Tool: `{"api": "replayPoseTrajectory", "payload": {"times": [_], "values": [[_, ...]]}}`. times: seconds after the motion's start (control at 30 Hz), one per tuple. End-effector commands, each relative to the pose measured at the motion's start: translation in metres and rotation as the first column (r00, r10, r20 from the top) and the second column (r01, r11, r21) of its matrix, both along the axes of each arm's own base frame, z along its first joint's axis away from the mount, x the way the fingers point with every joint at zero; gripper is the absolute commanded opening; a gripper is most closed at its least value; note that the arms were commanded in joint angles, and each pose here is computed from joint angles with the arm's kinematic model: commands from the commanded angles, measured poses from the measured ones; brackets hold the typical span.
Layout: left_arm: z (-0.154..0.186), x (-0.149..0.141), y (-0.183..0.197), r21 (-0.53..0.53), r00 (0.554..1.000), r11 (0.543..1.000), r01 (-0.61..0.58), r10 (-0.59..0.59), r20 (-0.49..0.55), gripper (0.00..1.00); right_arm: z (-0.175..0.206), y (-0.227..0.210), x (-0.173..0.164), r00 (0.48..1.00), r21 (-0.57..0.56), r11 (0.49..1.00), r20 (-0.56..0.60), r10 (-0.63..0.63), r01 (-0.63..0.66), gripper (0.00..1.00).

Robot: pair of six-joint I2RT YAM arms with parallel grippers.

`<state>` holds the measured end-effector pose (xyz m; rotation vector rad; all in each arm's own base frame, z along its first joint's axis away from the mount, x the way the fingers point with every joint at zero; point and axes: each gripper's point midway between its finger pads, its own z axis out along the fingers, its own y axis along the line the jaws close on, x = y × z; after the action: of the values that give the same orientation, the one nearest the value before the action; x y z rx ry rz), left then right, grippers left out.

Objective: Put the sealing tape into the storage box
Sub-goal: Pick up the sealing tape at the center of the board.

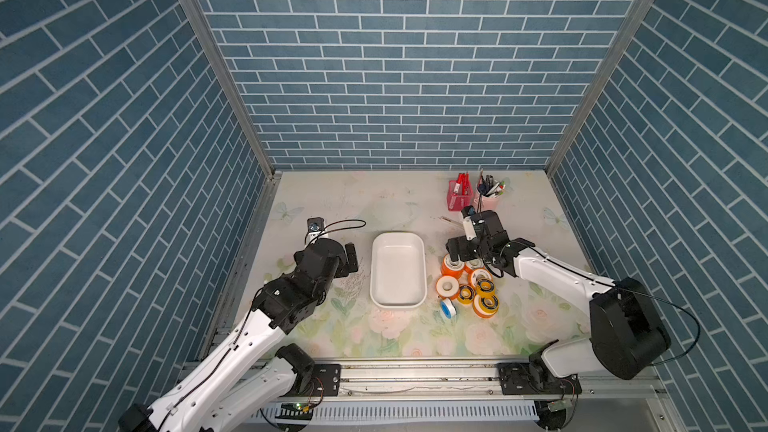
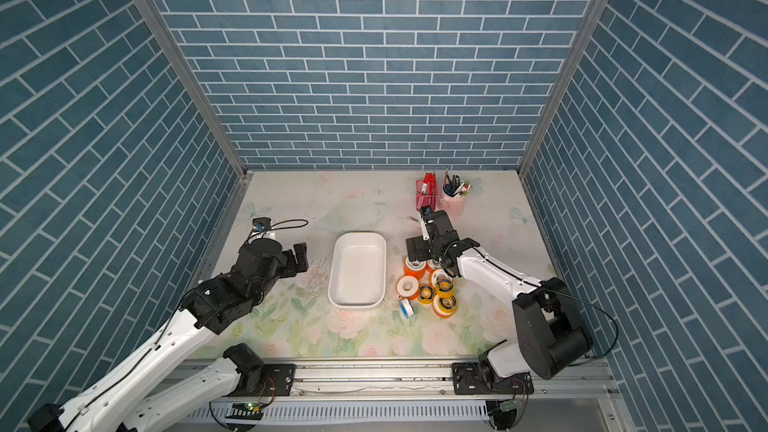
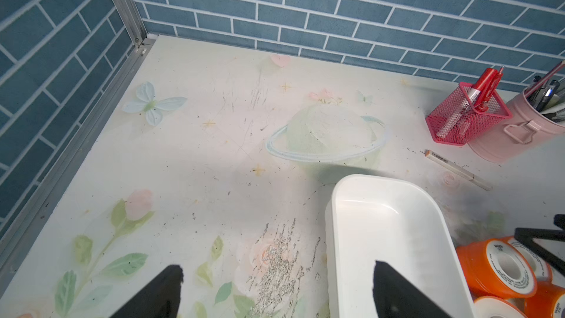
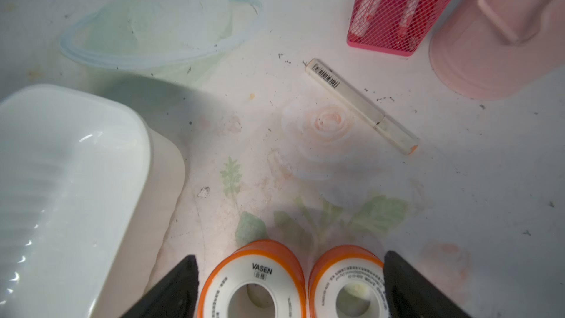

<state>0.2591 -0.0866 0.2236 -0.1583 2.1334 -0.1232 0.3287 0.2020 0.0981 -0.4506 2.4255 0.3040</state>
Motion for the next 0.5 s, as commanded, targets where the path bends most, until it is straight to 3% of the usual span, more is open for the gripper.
{"api": "replayPoseTrajectory", "payload": {"times": [0.0, 0.47], "values": [[-0.006, -0.001, 0.003, 0.021, 1.0, 1.0, -0.006, 0.006, -0.013, 1.0, -0.011, 0.003, -0.004, 0.999, -0.094, 0.995, -0.022, 0.034, -0.036, 0.96], [-0.009, 0.0, 0.004, 0.031, 1.0, 0.999, -0.01, 0.011, -0.023, 1.0, -0.04, 0.015, -0.018, 0.991, -0.139, 0.985, -0.1, 0.086, -0.099, 0.95]]}}
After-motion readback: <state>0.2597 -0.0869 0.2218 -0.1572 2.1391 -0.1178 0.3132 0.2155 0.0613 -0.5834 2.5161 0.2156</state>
